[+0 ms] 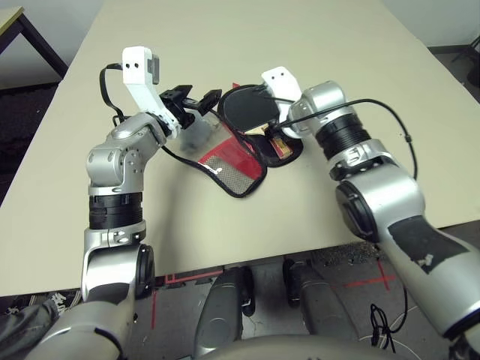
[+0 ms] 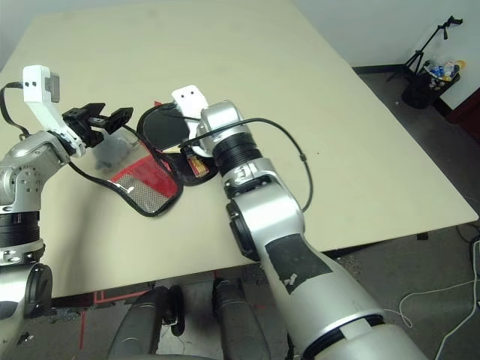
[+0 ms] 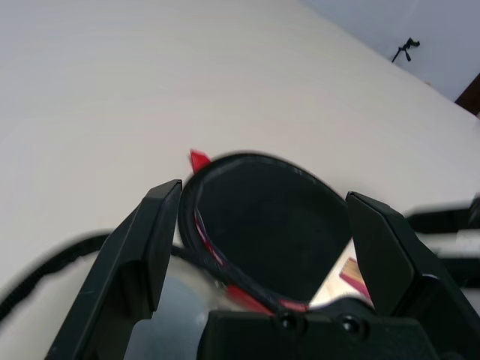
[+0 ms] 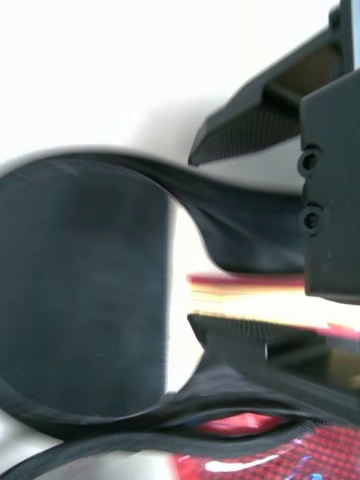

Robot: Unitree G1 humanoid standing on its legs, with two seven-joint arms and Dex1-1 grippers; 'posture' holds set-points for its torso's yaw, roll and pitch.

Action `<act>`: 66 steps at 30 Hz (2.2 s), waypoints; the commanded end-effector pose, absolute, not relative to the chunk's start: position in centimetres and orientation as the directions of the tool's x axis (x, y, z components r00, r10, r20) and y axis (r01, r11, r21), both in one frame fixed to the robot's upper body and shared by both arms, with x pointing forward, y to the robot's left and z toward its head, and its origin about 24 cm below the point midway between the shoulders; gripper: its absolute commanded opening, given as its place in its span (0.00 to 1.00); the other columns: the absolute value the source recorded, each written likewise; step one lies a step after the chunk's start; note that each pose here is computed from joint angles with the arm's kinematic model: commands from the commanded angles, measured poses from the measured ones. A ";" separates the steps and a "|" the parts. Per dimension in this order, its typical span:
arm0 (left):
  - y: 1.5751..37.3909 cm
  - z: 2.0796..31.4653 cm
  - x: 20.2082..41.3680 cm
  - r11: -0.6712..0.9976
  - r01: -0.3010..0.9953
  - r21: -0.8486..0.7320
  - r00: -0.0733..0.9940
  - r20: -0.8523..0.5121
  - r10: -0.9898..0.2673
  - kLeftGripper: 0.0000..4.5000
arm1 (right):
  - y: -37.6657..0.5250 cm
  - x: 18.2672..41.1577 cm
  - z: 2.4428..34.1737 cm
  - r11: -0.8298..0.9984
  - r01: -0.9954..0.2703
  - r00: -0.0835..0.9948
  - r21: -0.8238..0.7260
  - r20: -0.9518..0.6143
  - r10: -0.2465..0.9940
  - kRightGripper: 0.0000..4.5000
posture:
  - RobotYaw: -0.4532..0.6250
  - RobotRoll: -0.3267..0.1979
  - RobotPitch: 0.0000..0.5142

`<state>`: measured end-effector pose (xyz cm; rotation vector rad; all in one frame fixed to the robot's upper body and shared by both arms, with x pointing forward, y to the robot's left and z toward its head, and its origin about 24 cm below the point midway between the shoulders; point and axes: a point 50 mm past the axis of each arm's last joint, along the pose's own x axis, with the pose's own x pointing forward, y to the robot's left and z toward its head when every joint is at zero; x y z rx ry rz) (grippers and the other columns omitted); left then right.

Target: Store the ping-pong paddle in its case and zip it.

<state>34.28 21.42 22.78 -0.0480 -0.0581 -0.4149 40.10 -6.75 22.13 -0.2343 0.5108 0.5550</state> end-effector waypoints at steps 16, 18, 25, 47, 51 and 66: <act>34.4 22.7 30.2 0.971 0.212 0.112 0.977 -0.056 -0.207 1.00 | -24.5 36.9 19.3 0.885 -0.463 0.866 0.051 -0.185 0.464 1.00 | 0.43 0.62 0.35; 34.5 20.9 29.4 0.972 0.217 0.088 0.974 -0.094 -0.209 1.00 | -25.0 36.2 18.8 0.890 -0.455 0.876 0.046 -0.160 0.456 1.00 | 0.43 0.62 0.35; 33.0 16.5 27.6 0.958 0.285 0.032 0.938 -0.215 -0.272 1.00 | -25.0 34.9 18.3 0.863 -0.504 0.861 -0.010 -0.081 0.502 1.00 | 0.42 0.62 0.36; 13.2 17.0 35.0 0.602 0.789 -0.126 0.593 -0.102 -0.799 1.00 | -21.5 34.4 20.3 0.778 -0.626 0.772 0.051 -0.100 0.628 1.00 | 0.38 0.62 0.40; 12.2 18.0 36.0 0.596 0.796 -0.107 0.594 -0.051 -0.803 1.00 | -20.4 33.8 20.5 0.731 -0.633 0.714 0.253 -0.175 0.678 1.00 | 0.36 0.62 0.40; 15.4 19.2 32.8 0.604 0.789 -0.114 0.605 -0.029 -0.795 1.00 | -16.3 32.7 17.1 0.540 -0.413 0.513 0.734 -0.303 0.803 1.00 | 0.40 0.62 0.37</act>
